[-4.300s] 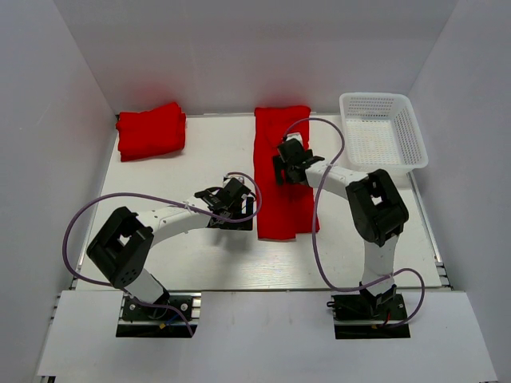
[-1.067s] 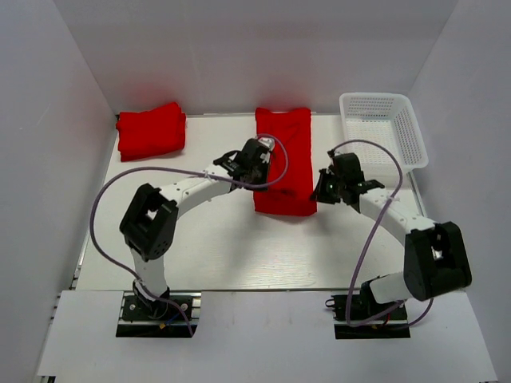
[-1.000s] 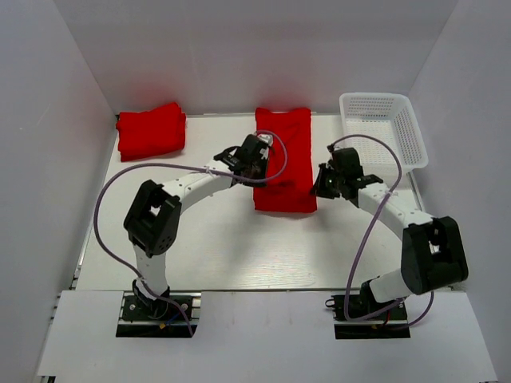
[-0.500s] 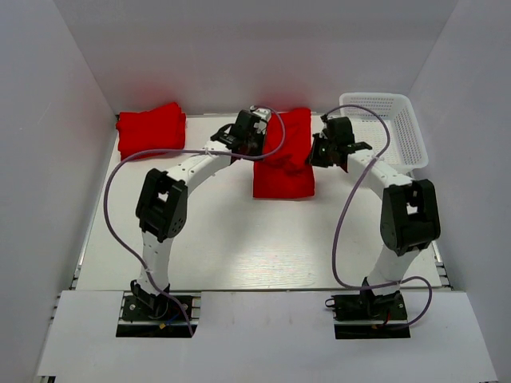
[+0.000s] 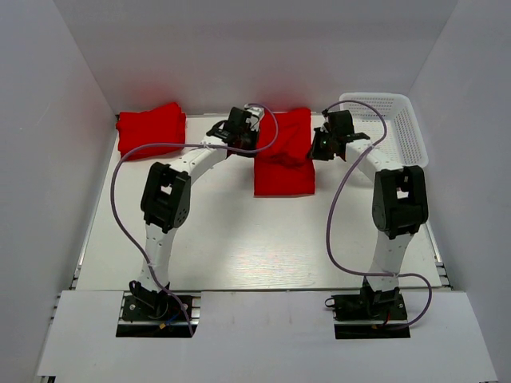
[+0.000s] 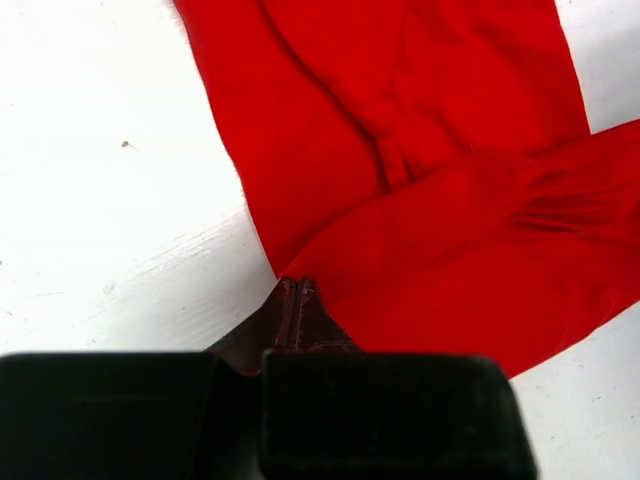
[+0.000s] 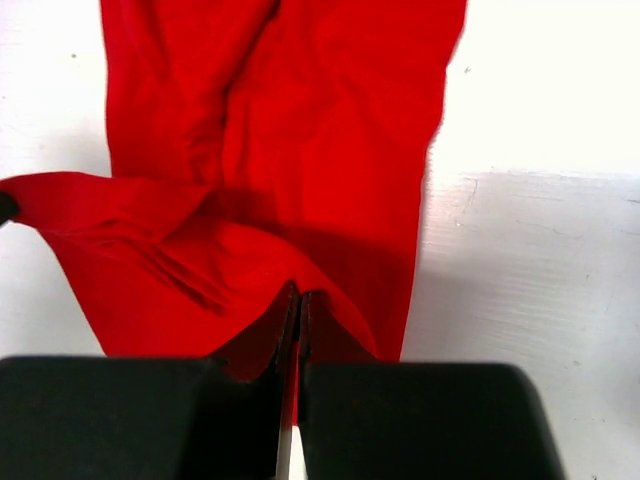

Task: Fold and stack the t-shirts
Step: Fold the folded rectangular tshirt in 1/3 of the way

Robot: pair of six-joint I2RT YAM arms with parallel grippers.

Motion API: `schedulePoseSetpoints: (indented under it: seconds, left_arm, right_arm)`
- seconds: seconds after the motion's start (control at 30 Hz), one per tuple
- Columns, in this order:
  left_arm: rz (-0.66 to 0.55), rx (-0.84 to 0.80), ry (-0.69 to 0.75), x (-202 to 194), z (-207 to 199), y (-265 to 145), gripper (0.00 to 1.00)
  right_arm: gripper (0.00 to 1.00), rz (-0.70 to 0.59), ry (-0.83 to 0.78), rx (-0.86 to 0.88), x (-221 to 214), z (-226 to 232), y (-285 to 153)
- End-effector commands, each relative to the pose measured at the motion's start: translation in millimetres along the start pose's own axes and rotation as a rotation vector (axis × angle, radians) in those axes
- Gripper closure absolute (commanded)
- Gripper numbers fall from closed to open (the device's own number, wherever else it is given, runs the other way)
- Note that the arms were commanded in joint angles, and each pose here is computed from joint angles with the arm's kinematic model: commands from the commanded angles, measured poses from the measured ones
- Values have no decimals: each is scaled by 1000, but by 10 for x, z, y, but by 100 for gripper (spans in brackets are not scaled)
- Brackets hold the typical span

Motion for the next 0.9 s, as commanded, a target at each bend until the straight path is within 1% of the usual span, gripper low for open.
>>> schedulePoseSetpoints:
  seconds: [0.0,0.03,0.13,0.37,0.47,0.5,0.53,0.57,0.6,0.63,0.67,0.7,0.73,0.77,0.8,0.83,0.87]
  left_arm:
    - [-61,-37,34,219,12,-99,100]
    - [-61,-67,46,200,-20,-58,100]
    - [-39,-85,44,122,-32,54,100]
    - [-42,-79,17,93,24,185,100]
    - [-66,-43,-21,117,113,285,100]
    - [-99,0,-46,188,217,291,100]
    - [-113,20,-93,214,234,331,95]
    - [-124,48,-128,253,315,341,86]
    - [-121,74,-162,250,431,382,76]
    - [-158,94,-187,413,502,313,65]
    - [-170,119,-231,465,621,272,43]
    - [-182,125,-237,509,676,248,35]
    - [-235,125,-251,643,721,188,23]
    - [-262,112,-247,720,703,146,10]
    - [-288,105,-250,790,760,91,3]
    - [-304,103,-253,822,814,78,0]
    - [-322,92,-238,915,794,0,0]
  right_arm:
    - [100,-25,-15,38,177,61,-29]
    - [100,-15,-5,30,151,22,15]
    - [100,-4,15,35,155,-13,89]
    - [100,5,54,52,200,-36,274]
    - [100,-36,87,50,292,-66,374]
    - [94,-66,99,60,361,-57,398]
    - [89,-93,147,74,480,-19,403]
    - [87,-93,174,71,463,-61,510]
    - [83,-144,184,115,604,16,521]
    - [73,-161,220,142,674,26,557]
    - [68,-179,236,171,753,81,548]
    - [68,-201,244,211,829,103,593]
    - [64,-221,243,230,908,131,577]
    - [58,-258,222,255,1063,227,513]
    - [50,-264,208,249,1092,212,529]
    - [37,-256,193,253,1103,231,512]
    - [10,-269,180,256,1211,273,445]
Point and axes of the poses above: each gripper's point midway between its finger pads, its own y axis out along the fingers, its own z axis along the line the jaws close on, x = y × z, the point moved 4 cm from there along -y, back along the fingers, and after that the axes turned 7 degrees about y, right-handed, at the moved point
